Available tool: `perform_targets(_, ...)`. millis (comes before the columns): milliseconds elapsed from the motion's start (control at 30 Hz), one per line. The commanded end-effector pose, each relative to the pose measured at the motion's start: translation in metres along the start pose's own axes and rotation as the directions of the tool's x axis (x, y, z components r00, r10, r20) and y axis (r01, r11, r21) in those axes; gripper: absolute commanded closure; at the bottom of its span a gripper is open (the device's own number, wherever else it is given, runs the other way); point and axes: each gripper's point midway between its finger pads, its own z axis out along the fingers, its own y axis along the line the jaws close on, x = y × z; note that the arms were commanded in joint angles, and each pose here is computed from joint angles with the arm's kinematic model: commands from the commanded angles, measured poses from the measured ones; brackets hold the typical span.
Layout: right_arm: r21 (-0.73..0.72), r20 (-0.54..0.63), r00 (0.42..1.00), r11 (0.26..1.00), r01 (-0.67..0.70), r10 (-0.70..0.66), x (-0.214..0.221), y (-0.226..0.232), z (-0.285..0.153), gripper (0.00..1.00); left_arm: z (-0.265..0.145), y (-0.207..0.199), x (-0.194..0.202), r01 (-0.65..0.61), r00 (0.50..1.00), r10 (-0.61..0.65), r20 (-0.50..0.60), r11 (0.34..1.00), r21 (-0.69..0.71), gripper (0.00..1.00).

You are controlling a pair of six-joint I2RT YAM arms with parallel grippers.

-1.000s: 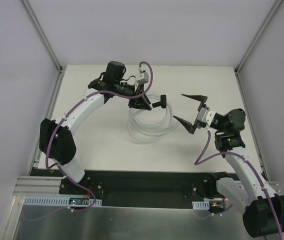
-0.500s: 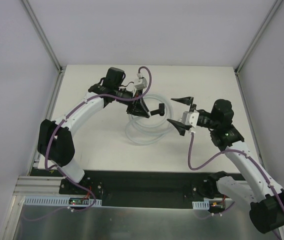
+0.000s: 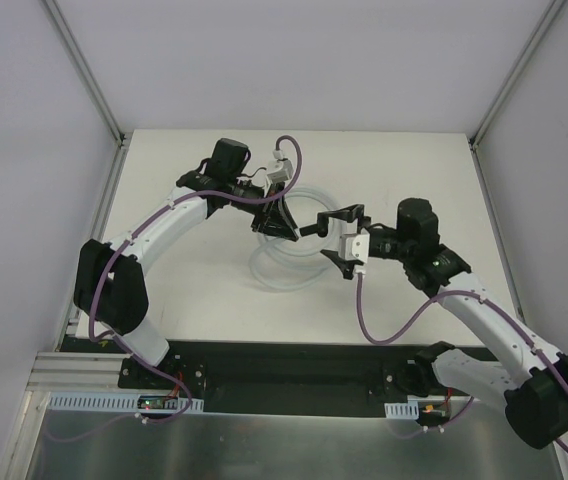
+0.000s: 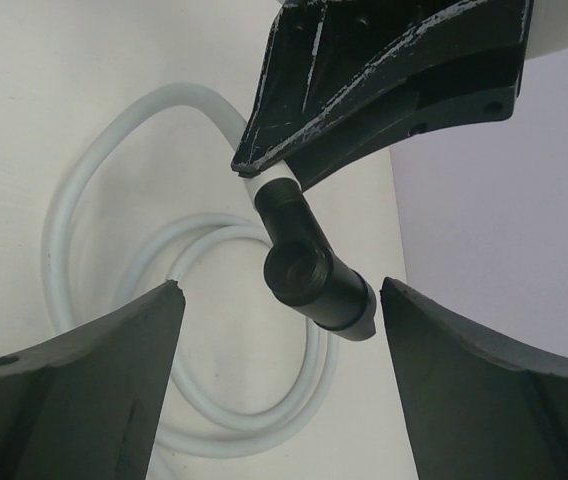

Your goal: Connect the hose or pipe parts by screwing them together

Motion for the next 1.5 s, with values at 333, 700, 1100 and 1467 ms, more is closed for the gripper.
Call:
perform_targets(333,0.022,-0.006,0.992,0.992,0.122,-0.122,-0.009,-0.021,0.008,0.50,-0.001,-0.027,-0.013,-0.051,0.998,0.047,0.038,0.993,0.111,1.00)
perform_targets(700,-0.070,0.088,0.984,0.986,-0.152,0.157,-0.023,-0.002,0.021,0.86,-0.003,0.015,-0.005,-0.145,0.989,0.140,-0.052,0.984,-0.102,1.00)
perform_targets(1100,-0.056,0.157,0.880,0.894,-0.446,0.449,-0.032,0.006,0.028,0.99,0.006,0.042,-0.011,-0.224,0.972,0.197,-0.125,0.942,-0.251,1.00)
perform_targets(1467,-0.036,0.192,0.557,0.573,-0.819,0.808,-0.041,-0.015,0.037,0.99,0.016,0.052,-0.014,-0.390,0.920,0.338,-0.201,0.848,-0.359,1.00)
